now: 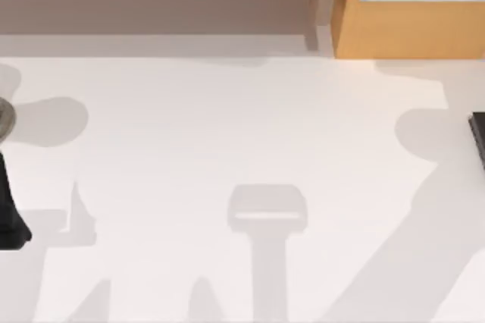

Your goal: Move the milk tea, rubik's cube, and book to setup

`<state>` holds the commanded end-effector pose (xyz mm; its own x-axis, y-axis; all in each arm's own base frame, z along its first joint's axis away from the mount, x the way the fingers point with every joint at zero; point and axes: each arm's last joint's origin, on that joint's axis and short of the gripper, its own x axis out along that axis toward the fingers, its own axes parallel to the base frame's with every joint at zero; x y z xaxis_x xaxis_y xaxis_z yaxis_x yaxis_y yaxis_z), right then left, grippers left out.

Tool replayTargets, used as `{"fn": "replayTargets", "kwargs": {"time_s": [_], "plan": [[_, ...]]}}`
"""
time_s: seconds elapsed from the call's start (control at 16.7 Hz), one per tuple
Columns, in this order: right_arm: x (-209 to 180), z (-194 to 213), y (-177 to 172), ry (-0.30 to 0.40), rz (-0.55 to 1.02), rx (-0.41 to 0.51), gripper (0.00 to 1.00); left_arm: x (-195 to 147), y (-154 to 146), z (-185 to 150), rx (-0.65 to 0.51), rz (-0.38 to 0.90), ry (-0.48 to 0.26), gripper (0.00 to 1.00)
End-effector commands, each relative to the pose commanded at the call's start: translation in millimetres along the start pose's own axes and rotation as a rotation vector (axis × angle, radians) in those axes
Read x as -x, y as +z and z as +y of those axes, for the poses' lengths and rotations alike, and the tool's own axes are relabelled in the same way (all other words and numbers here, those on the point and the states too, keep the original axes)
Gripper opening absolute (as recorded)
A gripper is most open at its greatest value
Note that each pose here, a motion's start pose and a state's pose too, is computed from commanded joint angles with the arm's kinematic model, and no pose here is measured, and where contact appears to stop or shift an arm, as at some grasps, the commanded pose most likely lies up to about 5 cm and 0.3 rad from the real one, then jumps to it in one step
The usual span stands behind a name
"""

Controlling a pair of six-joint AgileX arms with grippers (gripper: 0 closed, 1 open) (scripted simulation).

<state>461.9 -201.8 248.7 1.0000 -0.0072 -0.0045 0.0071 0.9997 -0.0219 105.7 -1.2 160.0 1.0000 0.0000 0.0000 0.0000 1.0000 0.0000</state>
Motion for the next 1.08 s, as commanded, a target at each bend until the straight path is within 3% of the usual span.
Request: {"fn": "replayTargets", "kwargs": {"time_s": [1.08], "plan": [[12, 1, 13, -0.005, -0.011, -0.01, 0.0, 0, 0, 0, 0.0, 0.0, 0.0, 1.0]]}}
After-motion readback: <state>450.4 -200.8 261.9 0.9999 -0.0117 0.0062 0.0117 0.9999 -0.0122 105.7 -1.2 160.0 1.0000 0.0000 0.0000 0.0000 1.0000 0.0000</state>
